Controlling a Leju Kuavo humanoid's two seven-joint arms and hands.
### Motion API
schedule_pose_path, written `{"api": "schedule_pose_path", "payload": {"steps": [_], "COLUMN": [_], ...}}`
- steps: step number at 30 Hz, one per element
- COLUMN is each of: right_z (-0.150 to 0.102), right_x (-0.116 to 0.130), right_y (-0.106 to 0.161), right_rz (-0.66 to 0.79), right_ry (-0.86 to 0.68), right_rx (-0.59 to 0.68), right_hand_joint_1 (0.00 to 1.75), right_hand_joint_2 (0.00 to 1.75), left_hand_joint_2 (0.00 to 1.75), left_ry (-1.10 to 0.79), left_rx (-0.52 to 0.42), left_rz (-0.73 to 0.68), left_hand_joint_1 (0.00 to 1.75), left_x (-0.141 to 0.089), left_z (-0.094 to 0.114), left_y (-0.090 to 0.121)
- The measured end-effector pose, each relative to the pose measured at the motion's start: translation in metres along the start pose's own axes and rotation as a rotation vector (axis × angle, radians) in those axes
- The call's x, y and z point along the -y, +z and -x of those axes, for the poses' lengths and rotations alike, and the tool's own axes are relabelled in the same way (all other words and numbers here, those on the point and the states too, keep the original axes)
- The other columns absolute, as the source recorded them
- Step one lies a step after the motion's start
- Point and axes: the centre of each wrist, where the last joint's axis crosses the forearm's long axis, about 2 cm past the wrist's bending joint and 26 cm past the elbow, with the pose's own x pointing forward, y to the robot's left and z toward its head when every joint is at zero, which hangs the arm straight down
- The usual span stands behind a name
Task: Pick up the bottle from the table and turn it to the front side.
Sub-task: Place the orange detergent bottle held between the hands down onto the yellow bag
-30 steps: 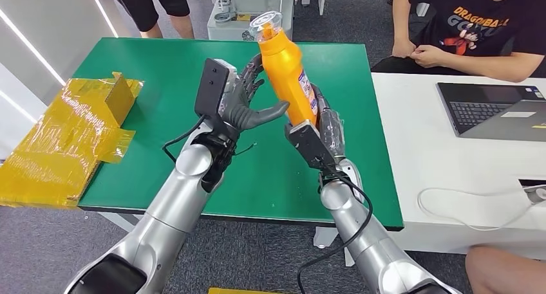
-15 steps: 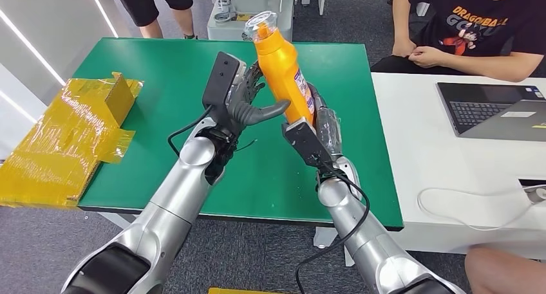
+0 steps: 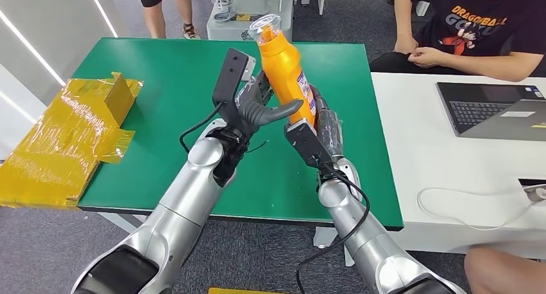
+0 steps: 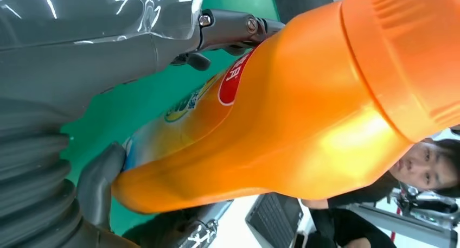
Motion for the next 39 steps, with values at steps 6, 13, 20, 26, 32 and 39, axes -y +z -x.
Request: {"api": "schedule_pose_path", "payload": {"steps": [6,13,20,26,32,39], "right_z": [0.0,-0.003,-0.007,-0.009,-0.011,-0.015], "right_x": [0.001,0.002,0.003,0.002,-0.001,-0.004], "right_y": [-0.002,-0.007,-0.016,-0.02,-0.021,-0.024], "right_rz": [-0.005,-0.021,-0.043,-0.062,-0.078,-0.095], "right_ry": [0.011,0.034,0.063,0.076,0.077,0.067], "right_rx": [0.004,0.005,0.002,-0.007,0.0,0.011], "right_hand_joint_1": [1.75,1.75,1.75,1.75,1.75,1.75], "right_hand_joint_2": [1.75,1.75,1.75,1.75,1.75,1.75], "left_hand_joint_2": [1.75,1.75,1.75,1.75,1.75,1.75], "left_ry": [0.086,0.117,0.136,0.145,0.132,0.094], "left_rx": [0.012,0.029,0.06,0.065,0.076,0.089], "left_rz": [-0.029,-0.047,-0.058,-0.061,-0.07,-0.09], "left_hand_joint_1": [0.0,0.0,0.0,0.0,0.0,0.0], "left_x": [0.009,0.017,0.017,0.016,0.015,0.012], "left_z": [-0.009,-0.014,-0.013,-0.011,-0.008,-0.007], "left_y": [-0.002,-0.003,-0.003,-0.002,0.0,0.001]}}
